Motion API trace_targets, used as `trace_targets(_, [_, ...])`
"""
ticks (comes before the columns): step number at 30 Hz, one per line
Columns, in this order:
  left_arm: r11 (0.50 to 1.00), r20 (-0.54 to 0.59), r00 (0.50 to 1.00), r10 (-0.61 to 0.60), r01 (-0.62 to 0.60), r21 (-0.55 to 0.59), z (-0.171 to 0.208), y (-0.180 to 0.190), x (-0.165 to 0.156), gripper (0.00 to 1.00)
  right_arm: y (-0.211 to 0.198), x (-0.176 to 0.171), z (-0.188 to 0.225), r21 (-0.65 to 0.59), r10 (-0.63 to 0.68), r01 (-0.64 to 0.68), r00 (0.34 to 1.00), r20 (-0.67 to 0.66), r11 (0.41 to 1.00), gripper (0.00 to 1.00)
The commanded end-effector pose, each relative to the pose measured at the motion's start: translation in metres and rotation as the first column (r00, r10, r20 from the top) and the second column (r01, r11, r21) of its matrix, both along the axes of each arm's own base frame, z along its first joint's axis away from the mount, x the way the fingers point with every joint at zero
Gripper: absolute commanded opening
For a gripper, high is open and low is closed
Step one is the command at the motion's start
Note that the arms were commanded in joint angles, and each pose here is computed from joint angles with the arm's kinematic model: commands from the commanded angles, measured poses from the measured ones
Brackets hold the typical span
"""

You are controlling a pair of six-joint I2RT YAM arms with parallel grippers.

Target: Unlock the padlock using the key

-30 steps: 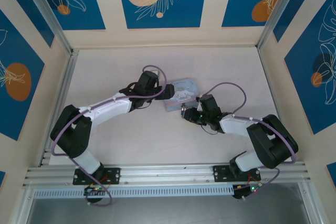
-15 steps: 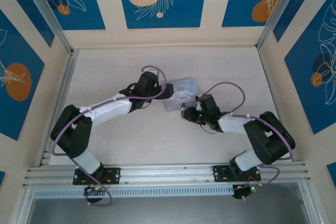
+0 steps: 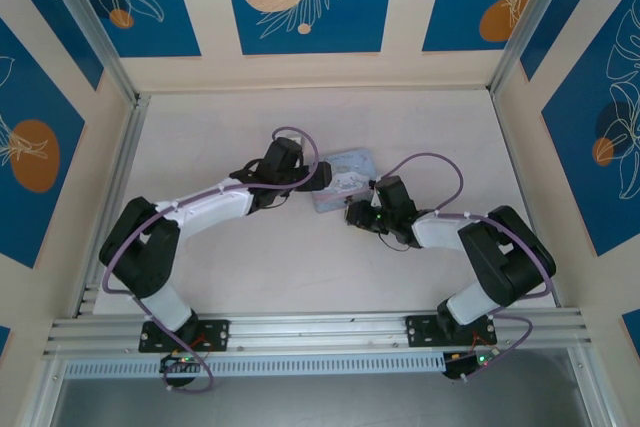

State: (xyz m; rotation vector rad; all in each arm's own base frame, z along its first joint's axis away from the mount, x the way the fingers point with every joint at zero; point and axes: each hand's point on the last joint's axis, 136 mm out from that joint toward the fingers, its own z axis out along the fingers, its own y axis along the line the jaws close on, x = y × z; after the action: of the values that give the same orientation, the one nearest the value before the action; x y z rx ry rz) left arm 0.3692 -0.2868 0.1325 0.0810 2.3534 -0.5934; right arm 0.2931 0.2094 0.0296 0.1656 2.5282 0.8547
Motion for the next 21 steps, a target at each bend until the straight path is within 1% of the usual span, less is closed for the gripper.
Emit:
trace_targets(1, [1.0, -0.021, 1.0, 0.004, -0.004, -0.015, 0.0026, -0.0012, 0.0056, 1.0, 0.006, 0.0006, -0.0007, 0.004, 0.028, -0.029, 1.0, 0.002, 1.0, 0.29])
trace_targets(10, [0.999, -0.052, 0.999, 0.003, -0.005, -0.036, 0.001, -0.0027, 0.0072, 1.0, 0.0088, -0.0019, -0.0025, 0.007, 0.046, -0.046, 0.999, 0.003, 0.999, 0.29])
trace_targets(18, [0.998, -0.086, 0.996, 0.015, -0.02, -0.061, -0.0023, -0.001, 0.0079, 1.0, 0.0076, -0.0026, -0.006, -0.019, 0.052, -0.053, 0.999, -0.005, 0.998, 0.16])
trace_targets(20, [0.998, -0.094, 0.995, 0.018, -0.024, -0.061, -0.004, -0.0008, 0.0081, 1.0, 0.0068, -0.0035, -0.006, -0.023, 0.052, -0.052, 0.999, -0.007, 0.998, 0.15])
trace_targets(21, [0.998, -0.099, 0.995, 0.017, -0.023, -0.055, -0.0059, -0.0003, 0.0079, 1.0, 0.0061, -0.0039, -0.0063, -0.024, 0.051, -0.051, 0.999, -0.009, 0.998, 0.13])
